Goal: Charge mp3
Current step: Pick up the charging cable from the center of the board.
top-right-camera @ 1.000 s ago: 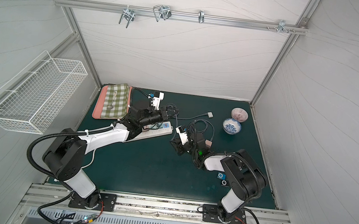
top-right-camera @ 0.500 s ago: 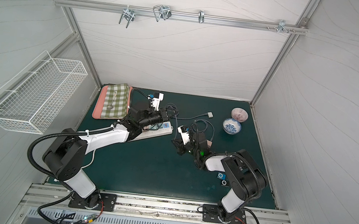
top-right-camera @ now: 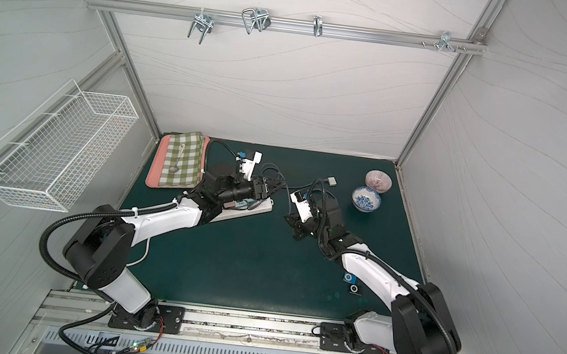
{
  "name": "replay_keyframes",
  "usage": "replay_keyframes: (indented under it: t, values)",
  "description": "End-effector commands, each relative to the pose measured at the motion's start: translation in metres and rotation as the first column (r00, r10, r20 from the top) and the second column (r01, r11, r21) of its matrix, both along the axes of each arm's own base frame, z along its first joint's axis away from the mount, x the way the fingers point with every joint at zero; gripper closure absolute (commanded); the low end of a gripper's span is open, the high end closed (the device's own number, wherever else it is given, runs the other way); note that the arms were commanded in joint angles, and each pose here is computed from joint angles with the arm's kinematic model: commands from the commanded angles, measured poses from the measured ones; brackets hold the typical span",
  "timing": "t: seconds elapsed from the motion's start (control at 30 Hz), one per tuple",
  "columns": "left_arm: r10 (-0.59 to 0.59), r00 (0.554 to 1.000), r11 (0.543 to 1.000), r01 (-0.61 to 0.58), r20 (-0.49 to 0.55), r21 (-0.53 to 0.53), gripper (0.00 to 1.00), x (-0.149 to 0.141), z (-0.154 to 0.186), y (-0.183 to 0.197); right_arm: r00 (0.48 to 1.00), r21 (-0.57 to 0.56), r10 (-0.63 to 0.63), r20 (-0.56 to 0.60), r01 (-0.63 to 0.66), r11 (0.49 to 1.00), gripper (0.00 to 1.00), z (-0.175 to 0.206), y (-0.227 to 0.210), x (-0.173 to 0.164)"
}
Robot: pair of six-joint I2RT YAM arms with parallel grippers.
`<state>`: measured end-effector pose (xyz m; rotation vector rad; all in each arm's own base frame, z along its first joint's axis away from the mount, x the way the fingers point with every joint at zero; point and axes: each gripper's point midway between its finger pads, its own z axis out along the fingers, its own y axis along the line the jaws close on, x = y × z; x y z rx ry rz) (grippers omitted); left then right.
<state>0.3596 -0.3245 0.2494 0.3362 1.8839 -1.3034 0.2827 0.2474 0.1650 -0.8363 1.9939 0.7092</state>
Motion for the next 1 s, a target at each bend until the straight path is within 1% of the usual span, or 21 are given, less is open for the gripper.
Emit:
replay_keyframes:
  t: [0.0, 0.1, 0.17, 0.23, 0.3, 0.4, 0.43, 0.5, 0.6, 0.8, 0.87, 0.97]
  values:
    - [-0.097, 0.964, 0.99, 0.068, 0.248, 0.123, 0.01, -0.027, 0.024, 0.003, 0.995, -0.188, 0.0, -0.1, -0.019, 0.982, 0.93, -0.022, -0.034, -0.02]
    - [-0.151, 0.936, 0.967, 0.073, 0.318, 0.243, 0.01, -0.04, 0.019, 0.011, 0.995, -0.226, 0.03, -0.097, -0.051, 0.973, 0.93, -0.008, -0.045, -0.023]
    - [-0.186, 0.901, 0.948, 0.06, 0.391, 0.312, 0.01, -0.045, 0.022, 0.016, 0.993, -0.258, 0.084, -0.086, -0.104, 0.96, 0.93, 0.001, -0.046, -0.027]
    - [-0.247, 0.847, 0.919, 0.051, 0.471, 0.39, 0.01, -0.051, 0.025, 0.02, 0.984, -0.3, 0.157, -0.087, -0.176, 0.937, 0.93, 0.009, -0.047, -0.037]
    - [-0.307, 0.793, 0.89, 0.043, 0.526, 0.455, 0.01, -0.054, 0.028, 0.022, 0.98, -0.332, 0.187, -0.073, -0.201, 0.922, 0.93, 0.022, -0.05, -0.039]
    - [-0.408, 0.722, 0.848, 0.073, 0.558, 0.525, 0.02, -0.059, 0.028, 0.018, 0.962, -0.373, 0.268, -0.045, -0.265, 0.889, 0.94, 0.041, -0.052, -0.048]
    - [-0.427, 0.708, 0.838, 0.075, 0.563, 0.541, 0.02, -0.059, 0.029, 0.016, 0.955, -0.378, 0.294, -0.038, -0.286, 0.881, 0.94, 0.048, -0.053, -0.052]
    - [-0.424, 0.687, 0.845, 0.066, 0.59, 0.531, 0.01, -0.056, 0.036, 0.012, 0.939, -0.382, 0.343, -0.02, -0.324, 0.866, 0.93, 0.059, -0.052, -0.059]
    - [-0.426, 0.654, 0.856, 0.066, 0.626, 0.513, 0.01, -0.055, 0.043, 0.003, 0.899, -0.384, 0.437, -0.012, -0.408, 0.828, 0.93, 0.07, -0.051, -0.076]
    - [-0.506, 0.594, 0.839, 0.169, 0.626, 0.518, 0.01, -0.069, 0.044, -0.025, 0.875, -0.437, 0.485, -0.007, -0.439, 0.785, 0.93, 0.077, -0.056, -0.081]
    - [-0.515, 0.59, 0.839, 0.201, 0.622, 0.505, 0.08, -0.07, 0.043, -0.032, 0.858, -0.456, 0.514, -0.004, -0.459, 0.763, 0.92, 0.076, -0.055, -0.085]
    - [-0.547, 0.578, 0.827, 0.263, 0.606, 0.496, 0.26, -0.076, 0.042, -0.04, 0.849, -0.464, 0.529, 0.005, -0.467, 0.753, 0.91, 0.075, -0.053, -0.086]
